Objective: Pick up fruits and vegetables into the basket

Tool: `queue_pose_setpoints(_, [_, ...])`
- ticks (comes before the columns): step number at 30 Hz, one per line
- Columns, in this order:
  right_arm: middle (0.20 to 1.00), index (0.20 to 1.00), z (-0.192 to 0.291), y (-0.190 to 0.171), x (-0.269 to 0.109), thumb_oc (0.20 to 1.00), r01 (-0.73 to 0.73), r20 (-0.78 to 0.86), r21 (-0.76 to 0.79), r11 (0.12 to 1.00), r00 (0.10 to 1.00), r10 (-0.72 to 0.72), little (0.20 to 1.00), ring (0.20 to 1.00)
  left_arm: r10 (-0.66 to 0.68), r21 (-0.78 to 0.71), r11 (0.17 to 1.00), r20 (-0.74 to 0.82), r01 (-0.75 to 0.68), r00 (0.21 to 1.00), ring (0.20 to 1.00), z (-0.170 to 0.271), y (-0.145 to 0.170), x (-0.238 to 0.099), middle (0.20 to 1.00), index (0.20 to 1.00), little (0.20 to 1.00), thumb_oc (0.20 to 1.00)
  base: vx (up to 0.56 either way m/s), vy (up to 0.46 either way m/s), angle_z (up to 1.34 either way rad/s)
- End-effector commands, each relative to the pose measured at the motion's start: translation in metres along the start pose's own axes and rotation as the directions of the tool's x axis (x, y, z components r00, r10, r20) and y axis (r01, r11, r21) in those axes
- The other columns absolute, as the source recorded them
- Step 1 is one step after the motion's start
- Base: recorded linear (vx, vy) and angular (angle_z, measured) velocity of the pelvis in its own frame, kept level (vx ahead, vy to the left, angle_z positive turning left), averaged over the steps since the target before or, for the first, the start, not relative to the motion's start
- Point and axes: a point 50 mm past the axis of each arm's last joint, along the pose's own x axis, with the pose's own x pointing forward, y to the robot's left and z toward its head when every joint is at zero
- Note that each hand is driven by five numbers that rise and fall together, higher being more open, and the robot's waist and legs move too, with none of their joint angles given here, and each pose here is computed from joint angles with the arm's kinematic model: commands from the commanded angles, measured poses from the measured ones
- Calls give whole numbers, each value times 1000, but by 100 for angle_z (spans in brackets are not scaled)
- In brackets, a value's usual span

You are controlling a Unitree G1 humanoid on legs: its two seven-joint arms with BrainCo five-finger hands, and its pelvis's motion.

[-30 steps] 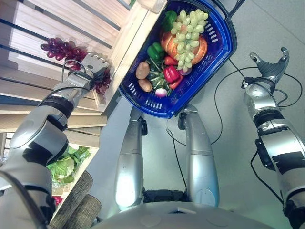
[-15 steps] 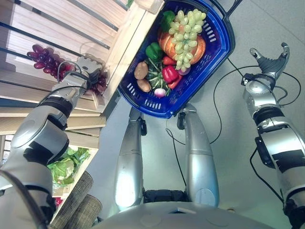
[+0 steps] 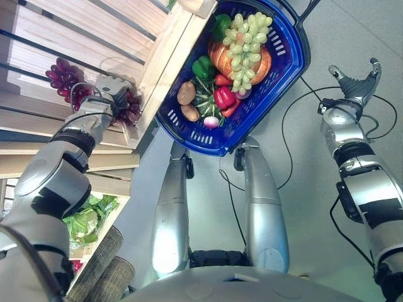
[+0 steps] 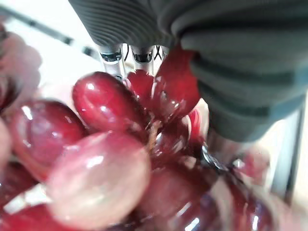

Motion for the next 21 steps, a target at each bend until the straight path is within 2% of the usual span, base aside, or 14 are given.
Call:
queue_pose_setpoints(1, [1000,1000,-11,-11,-2,1000,34,8,7,999,999,-35,1000,1000,41,-211,976,-34,-47,999,1000,-15,-2,-7,1000,1000,1000,1000,0,0,0])
queue_pose_setpoints(3, [1000,1000,-14,-16,-2,1000,40,9,2,999,999,-40,1000,1000,61,-246,968,8,-57,998,1000,-12,10,-6,1000,1000,1000,1000,0,0,0])
queue_pose_setpoints(12, [1000,1000,-21,-29,2,1000,63,9,-19,998,998,-63,1000,1000,80,-316,948,115,-40,990,1000,-1,27,-8,1000,1000,1000,1000,0,0,0])
queue_pose_setpoints(21, [1000,1000,-22,-39,8,1000,74,7,-21,997,997,-74,1000,1000,-86,-144,983,171,112,981,1000,1,30,-11,1000,1000,1000,1000,0,0,0])
